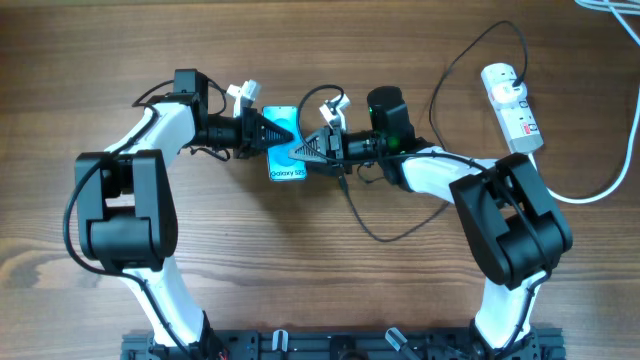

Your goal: Plug charger to phone and switch on socket

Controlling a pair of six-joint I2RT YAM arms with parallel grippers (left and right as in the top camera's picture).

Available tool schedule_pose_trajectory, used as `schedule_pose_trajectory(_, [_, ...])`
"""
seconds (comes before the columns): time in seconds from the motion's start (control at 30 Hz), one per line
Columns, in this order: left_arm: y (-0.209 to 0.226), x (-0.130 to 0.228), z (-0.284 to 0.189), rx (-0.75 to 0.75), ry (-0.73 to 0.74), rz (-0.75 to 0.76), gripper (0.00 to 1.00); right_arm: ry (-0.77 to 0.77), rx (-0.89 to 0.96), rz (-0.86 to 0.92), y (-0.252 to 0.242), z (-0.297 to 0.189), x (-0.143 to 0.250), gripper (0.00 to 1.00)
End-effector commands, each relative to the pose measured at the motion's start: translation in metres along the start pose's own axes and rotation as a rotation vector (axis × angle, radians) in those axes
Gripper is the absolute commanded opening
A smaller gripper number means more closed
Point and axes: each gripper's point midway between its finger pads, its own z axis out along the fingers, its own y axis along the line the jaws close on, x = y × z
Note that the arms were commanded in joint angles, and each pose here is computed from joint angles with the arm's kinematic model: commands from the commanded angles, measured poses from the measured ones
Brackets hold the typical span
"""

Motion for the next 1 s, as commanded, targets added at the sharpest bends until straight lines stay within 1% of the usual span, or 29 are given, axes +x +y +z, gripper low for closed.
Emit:
schedule_pose_trajectory(0.0, [0.067, -0.004, -0.015, -0.425, -0.079, -0.248, 0.04, -0.053, 0.109, -0.064, -0.031, -0.010, -0.007, 0.61])
schedule_pose_trajectory(0.13, [0.076, 0.001, -0.019, -0.503, -0.099, -0.361, 0.04, -0.044, 0.247, -0.031, -0.064, -0.016, 0.004, 0.61])
schedule_pose_trajectory(0.23, [0.078, -0.002, -0.029, -0.590, -0.113, -0.389, 0.04, -0.032, 0.336, -0.009, -0.083, -0.022, 0.013, 0.61])
schedule_pose_trajectory(0.33, [0.073, -0.008, -0.051, -0.762, -0.120, -0.384, 0.04, -0.034, 0.448, 0.014, -0.104, -0.030, 0.019, 0.61])
schedule_pose_trajectory(0.4, [0.064, -0.012, -0.066, -0.901, -0.128, -0.352, 0.04, -0.038, 0.447, 0.011, -0.104, -0.030, 0.018, 0.61])
schedule_pose_trajectory(0.47, [0.058, -0.015, -0.074, -1.002, -0.145, -0.335, 0.04, -0.045, 0.443, 0.001, -0.103, -0.029, 0.015, 0.61])
schedule_pose_trajectory(0.57, [0.054, -0.010, -0.071, -1.148, -0.154, -0.302, 0.04, -0.050, 0.439, -0.007, -0.102, -0.029, 0.014, 0.61])
schedule_pose_trajectory(0.7, [0.053, 0.002, -0.045, -1.203, -0.088, -0.245, 0.04, -0.049, 0.440, -0.010, -0.102, -0.029, 0.014, 0.61])
schedule_pose_trajectory(0.83, [0.055, 0.004, -0.029, -1.293, -0.070, -0.158, 0.04, -0.050, 0.442, -0.011, -0.102, -0.029, 0.013, 0.62])
schedule_pose_trajectory(0.97, [0.054, 0.012, -0.011, -1.304, -0.026, -0.121, 0.04, -0.050, 0.442, -0.010, -0.102, -0.029, 0.014, 0.61])
